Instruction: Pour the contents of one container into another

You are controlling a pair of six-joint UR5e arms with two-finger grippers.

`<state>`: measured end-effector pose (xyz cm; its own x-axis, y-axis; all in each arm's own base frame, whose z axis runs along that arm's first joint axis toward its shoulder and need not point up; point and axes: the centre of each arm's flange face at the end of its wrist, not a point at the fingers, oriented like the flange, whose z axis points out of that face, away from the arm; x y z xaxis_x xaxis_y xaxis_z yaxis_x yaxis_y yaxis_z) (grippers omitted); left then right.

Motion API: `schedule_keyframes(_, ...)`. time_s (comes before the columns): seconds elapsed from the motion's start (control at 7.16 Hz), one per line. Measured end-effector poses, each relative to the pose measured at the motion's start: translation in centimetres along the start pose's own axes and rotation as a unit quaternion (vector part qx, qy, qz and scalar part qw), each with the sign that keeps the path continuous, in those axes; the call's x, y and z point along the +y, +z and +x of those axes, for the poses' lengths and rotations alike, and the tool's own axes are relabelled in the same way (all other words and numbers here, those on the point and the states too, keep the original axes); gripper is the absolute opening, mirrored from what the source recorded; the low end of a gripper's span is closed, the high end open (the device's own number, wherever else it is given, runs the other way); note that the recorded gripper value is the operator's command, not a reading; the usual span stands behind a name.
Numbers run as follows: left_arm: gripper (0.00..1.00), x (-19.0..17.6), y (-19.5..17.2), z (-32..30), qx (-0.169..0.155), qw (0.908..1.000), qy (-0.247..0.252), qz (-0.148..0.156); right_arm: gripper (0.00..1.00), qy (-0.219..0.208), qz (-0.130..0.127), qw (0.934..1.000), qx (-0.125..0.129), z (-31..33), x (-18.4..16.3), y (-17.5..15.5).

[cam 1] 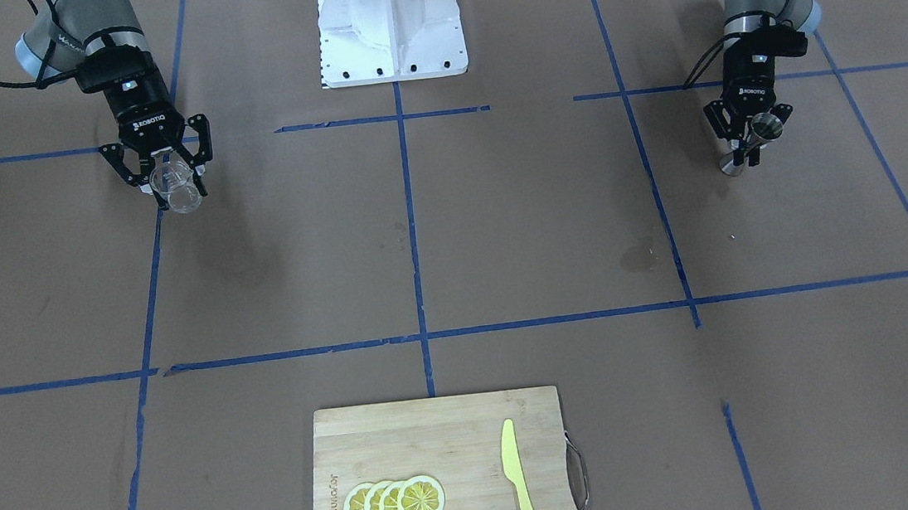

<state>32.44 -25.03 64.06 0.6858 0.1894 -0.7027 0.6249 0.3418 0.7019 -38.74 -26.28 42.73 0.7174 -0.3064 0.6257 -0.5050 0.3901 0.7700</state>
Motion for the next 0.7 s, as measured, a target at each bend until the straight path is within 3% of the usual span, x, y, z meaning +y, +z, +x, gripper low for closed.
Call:
schedule_keyframes(0.28,0.99,-0.02,0.01,0.09,0.000,1.0000,0.002,0.000,0.00,0.000,0.000,1.0000,0.000,-0.02,-0.04,-0.02)
schedule_keyframes(0.7,0.99,-0.14,0.01,0.24,0.001,1.0000,0.002,0.001,0.00,0.001,0.001,1.0000,-0.001,-0.09,-0.10,-0.03)
